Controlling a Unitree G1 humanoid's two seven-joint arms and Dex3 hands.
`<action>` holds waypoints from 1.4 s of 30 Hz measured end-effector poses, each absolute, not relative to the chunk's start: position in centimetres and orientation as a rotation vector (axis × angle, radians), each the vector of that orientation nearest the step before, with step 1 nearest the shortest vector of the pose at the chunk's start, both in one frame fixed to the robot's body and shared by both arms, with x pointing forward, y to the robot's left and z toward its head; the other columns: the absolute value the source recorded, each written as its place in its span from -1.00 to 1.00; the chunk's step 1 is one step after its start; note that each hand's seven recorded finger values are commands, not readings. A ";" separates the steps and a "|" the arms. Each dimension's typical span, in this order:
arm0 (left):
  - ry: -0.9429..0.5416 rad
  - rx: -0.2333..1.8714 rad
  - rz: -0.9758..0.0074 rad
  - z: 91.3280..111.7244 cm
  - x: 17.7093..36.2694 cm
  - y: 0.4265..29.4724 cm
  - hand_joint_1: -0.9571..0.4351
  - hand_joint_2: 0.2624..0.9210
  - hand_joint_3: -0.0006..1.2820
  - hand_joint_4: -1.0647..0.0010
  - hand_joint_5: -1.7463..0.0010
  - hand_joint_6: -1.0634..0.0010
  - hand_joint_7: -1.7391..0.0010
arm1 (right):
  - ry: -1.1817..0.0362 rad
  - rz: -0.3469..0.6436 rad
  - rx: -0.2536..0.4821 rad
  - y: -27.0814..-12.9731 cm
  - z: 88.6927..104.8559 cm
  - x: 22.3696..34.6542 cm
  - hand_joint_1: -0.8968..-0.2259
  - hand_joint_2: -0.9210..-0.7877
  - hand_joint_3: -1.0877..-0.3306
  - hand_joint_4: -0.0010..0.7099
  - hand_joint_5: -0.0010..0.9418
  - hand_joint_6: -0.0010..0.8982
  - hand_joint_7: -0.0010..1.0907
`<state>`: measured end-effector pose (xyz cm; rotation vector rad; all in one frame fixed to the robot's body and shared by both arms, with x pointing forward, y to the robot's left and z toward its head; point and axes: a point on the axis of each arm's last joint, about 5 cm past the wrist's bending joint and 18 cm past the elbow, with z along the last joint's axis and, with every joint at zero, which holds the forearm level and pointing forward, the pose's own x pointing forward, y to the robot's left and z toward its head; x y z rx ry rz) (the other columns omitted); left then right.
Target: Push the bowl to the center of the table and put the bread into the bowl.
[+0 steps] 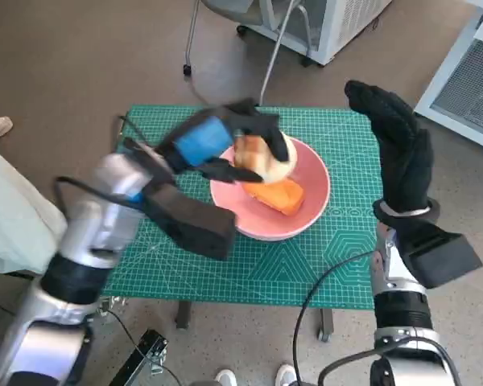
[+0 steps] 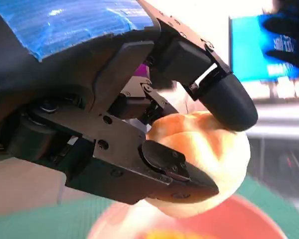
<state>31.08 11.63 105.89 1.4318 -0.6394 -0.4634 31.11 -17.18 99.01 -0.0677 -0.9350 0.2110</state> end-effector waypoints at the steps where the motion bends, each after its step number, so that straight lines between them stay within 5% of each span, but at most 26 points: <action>1: -0.630 1.434 -0.478 105.7 31.1 11.4 0.37 0.99 -0.89 -0.22 -0.38 -0.25 -0.32 | -0.936 0.211 -0.067 -17.2 99.0 31.1 0.30 -1.00 0.22 0.35 -0.96 -0.64 0.69; 3: -0.602 1.437 -0.505 105.3 31.2 11.0 0.38 0.99 -0.84 -0.10 -0.47 -0.23 -0.32 | -0.941 0.212 -0.064 -17.2 99.1 31.1 0.30 -1.00 0.23 0.35 -0.96 -0.64 0.69; 5: -0.563 1.439 -0.528 105.0 31.2 10.8 0.38 1.00 -0.69 0.07 -0.59 0.02 -0.46 | -0.945 0.213 -0.061 -17.2 99.1 31.1 0.29 -1.00 0.24 0.34 -0.96 -0.64 0.69; 6: -0.536 1.442 -0.541 104.9 31.3 10.7 0.39 0.91 -0.67 0.21 -0.22 0.17 -0.21 | -0.946 0.214 -0.062 -17.3 99.1 31.1 0.29 -1.00 0.24 0.34 -0.97 -0.64 0.69; 9: -0.459 1.438 -0.570 104.5 31.3 10.6 0.39 0.95 -0.80 0.26 0.54 0.19 0.37 | -0.945 0.217 -0.064 -17.4 99.1 31.0 0.30 -1.00 0.25 0.32 -0.97 -0.63 0.69; 14: -0.341 1.398 -0.617 103.9 31.2 10.7 0.29 0.99 -0.89 0.56 0.92 0.33 0.75 | -0.937 0.217 -0.061 -17.4 99.1 31.0 0.33 -1.00 0.25 0.32 -0.97 -0.63 0.69; 28: -0.251 1.151 -0.689 104.0 30.9 12.0 -0.16 1.00 -0.88 0.93 1.00 0.49 0.90 | -0.943 0.218 -0.064 -17.4 99.2 30.9 0.34 -1.00 0.24 0.31 -0.97 -0.64 0.70; 37: -0.256 1.022 -0.670 104.8 30.6 13.4 0.15 0.96 -0.90 0.90 0.98 0.46 0.93 | -0.943 0.217 -0.065 -17.4 99.3 30.9 0.42 -0.72 0.12 0.30 -0.98 -0.65 0.70; 42: -0.315 0.940 -0.604 105.0 30.4 14.6 0.25 0.89 -0.87 0.65 0.96 0.30 0.89 | -0.938 0.206 -0.061 -17.4 99.4 30.9 0.45 -0.39 0.01 0.30 -0.97 -0.65 0.70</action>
